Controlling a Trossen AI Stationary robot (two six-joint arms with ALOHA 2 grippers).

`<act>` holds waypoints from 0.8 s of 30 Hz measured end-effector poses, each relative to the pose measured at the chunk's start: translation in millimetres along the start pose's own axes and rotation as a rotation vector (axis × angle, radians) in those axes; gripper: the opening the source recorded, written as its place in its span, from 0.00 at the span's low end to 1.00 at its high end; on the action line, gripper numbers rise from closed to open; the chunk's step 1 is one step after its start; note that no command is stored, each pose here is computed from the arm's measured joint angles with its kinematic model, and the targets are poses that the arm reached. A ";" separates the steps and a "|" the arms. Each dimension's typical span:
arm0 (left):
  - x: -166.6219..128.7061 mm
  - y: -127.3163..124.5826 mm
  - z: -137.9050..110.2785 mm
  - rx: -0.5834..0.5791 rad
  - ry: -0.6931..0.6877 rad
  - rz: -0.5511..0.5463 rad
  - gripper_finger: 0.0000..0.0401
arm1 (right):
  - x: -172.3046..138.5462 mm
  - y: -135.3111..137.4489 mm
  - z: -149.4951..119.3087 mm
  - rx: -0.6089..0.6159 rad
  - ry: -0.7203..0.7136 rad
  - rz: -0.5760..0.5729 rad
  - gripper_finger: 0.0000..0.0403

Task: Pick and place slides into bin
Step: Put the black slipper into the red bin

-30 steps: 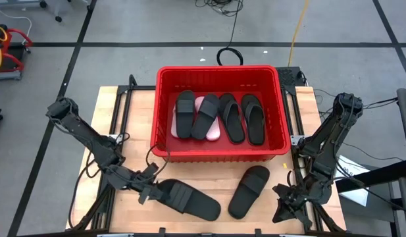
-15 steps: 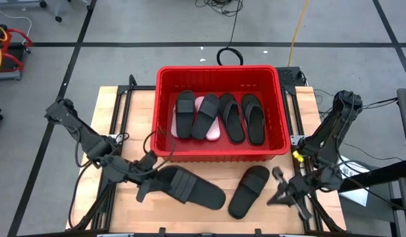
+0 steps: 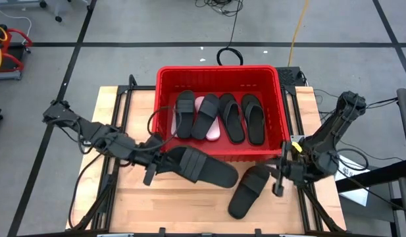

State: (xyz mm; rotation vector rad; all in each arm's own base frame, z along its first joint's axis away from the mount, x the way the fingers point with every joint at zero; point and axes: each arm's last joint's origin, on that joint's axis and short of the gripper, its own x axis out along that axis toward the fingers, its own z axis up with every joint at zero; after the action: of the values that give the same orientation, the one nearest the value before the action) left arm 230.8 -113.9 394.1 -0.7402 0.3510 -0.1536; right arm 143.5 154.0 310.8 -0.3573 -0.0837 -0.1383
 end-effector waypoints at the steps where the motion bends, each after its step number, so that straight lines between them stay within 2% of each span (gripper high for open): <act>1: 0.6 2.4 2.1 0.006 0.005 0.002 0.00 | 3.8 -3.1 -0.2 -0.018 0.000 -0.023 0.02; 5: 2.7 11.0 11.2 0.001 0.013 -0.002 0.00 | 18.0 -14.4 -3.3 -0.050 0.011 -0.104 0.07; 11: 4.2 21.4 21.8 0.002 0.005 0.011 0.00 | 34.7 -24.7 -8.2 -0.102 -0.044 -0.056 0.20; 17: 11.3 30.6 26.2 0.033 0.011 0.043 0.00 | 44.1 -35.0 -9.1 -0.092 -0.080 -0.075 0.32; 22: 30.1 43.8 24.9 0.043 0.042 0.103 0.00 | 52.6 -45.4 -13.0 -0.076 -0.069 -0.129 0.35; 24: 38.8 49.6 24.0 0.041 0.069 0.109 0.00 | 55.2 -47.2 -15.1 -0.072 -0.071 -0.117 0.35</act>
State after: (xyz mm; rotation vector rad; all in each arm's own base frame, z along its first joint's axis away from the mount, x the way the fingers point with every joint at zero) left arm 276.3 -72.6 366.6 -0.6749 0.4519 -0.0831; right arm 191.8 98.2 318.7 -0.4290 -0.1697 -0.2444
